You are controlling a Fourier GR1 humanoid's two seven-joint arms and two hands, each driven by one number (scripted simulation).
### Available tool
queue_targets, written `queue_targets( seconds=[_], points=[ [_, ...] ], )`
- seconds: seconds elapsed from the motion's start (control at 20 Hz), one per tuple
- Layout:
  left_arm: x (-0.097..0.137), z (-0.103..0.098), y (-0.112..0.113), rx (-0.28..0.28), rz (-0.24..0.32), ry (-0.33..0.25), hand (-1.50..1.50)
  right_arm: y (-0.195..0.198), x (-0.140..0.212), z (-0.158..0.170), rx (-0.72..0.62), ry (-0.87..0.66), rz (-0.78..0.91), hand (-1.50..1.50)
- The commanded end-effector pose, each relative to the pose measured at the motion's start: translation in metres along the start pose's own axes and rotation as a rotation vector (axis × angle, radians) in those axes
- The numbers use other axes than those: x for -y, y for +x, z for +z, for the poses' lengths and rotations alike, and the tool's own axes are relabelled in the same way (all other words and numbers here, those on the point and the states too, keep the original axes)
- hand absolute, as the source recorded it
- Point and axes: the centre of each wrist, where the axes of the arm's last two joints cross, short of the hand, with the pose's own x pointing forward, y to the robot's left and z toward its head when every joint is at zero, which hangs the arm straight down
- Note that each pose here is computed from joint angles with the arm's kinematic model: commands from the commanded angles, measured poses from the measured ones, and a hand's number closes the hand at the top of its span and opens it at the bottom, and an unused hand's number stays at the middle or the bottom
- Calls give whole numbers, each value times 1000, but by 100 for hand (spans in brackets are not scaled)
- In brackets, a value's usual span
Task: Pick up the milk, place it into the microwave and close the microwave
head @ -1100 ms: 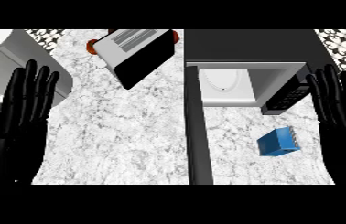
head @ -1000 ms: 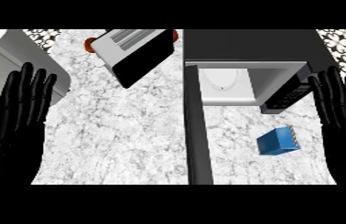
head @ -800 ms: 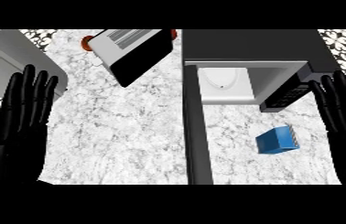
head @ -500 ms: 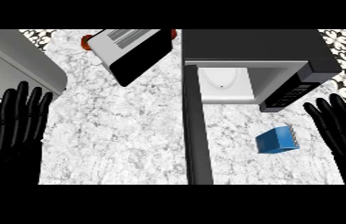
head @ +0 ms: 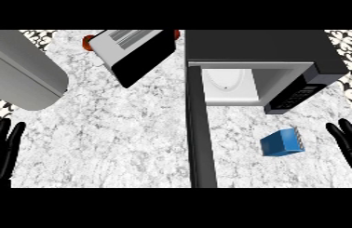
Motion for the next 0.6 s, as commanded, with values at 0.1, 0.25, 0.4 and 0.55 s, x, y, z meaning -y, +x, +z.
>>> queue_targets(
  seconds=[0.1,0.25,0.4,0.55],
  points=[
    [-14,21,8,1,5,8,-150,-5,8,7,-61,-51,33,-150],
    [-22,29,13,-8,2,-12,-150,-27,16,19,-68,-49,37,-150],
    [-38,30,12,-15,9,-9,-150,-35,17,14,-87,-46,32,-150],
    [-18,48,17,-10,-4,-10,-150,-58,16,23,-109,-55,31,-150]
  ],
)
